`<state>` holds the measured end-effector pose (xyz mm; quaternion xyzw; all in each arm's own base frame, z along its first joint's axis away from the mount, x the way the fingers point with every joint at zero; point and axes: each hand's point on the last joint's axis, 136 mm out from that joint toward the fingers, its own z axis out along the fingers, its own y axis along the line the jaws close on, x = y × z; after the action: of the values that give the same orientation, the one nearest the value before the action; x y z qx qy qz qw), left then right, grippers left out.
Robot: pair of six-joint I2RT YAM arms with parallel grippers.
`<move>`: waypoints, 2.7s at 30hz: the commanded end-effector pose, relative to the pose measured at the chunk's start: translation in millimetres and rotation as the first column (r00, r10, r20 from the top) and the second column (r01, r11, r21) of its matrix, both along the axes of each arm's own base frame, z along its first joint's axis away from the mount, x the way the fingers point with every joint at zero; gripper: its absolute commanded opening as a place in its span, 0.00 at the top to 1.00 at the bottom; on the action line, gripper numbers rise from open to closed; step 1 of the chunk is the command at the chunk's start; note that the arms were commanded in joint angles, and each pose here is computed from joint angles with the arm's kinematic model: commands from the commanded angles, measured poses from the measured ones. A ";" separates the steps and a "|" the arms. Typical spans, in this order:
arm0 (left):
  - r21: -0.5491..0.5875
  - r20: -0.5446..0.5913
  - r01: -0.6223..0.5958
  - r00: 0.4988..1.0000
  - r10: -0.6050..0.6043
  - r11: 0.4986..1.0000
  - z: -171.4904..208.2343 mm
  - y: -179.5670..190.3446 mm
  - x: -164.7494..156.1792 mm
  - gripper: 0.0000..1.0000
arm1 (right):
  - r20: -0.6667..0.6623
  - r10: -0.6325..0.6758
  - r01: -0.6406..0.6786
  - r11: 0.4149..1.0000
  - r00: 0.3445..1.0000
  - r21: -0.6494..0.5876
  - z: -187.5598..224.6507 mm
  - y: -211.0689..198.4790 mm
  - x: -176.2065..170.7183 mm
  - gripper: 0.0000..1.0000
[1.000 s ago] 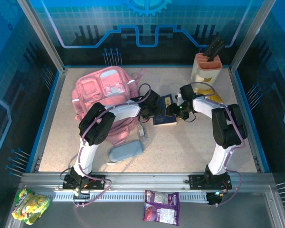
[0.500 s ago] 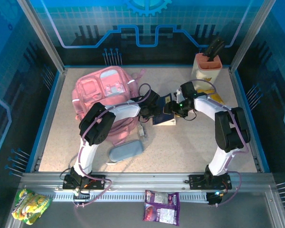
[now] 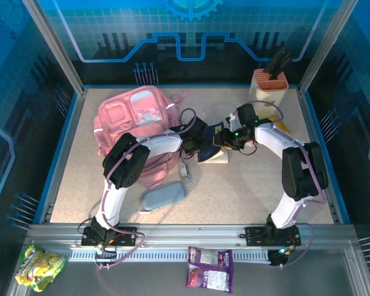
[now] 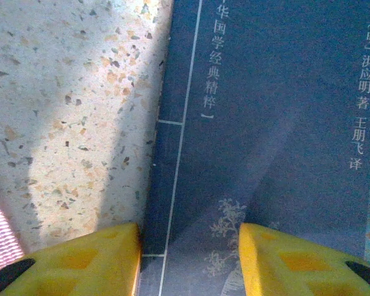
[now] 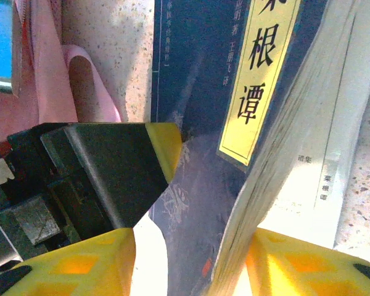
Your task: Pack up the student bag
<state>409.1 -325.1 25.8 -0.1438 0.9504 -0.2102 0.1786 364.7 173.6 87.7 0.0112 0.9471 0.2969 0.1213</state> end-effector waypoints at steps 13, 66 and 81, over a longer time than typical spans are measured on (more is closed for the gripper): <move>0.007 -0.032 0.038 0.999 -0.037 0.999 -13.0 -4.4 -8.5 0.54 | -0.045 0.058 -0.059 0.998 0.997 -0.036 -1.4 -0.1 -18.7 0.58; -0.588 0.123 -0.004 0.988 0.095 0.809 149.8 32.4 -35.9 0.17 | 0.287 -0.028 -0.104 0.894 0.958 0.436 169.1 23.4 -35.5 1.00; -0.640 0.248 0.121 0.967 0.055 0.758 198.6 22.0 -37.6 0.73 | 0.207 -0.036 -0.064 0.887 0.978 0.457 130.0 16.3 -30.6 1.00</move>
<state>378.4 -294.9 183.7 -0.1915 0.8100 -0.5123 0.2115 332.8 187.8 216.5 0.0154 0.8405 0.4993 0.2099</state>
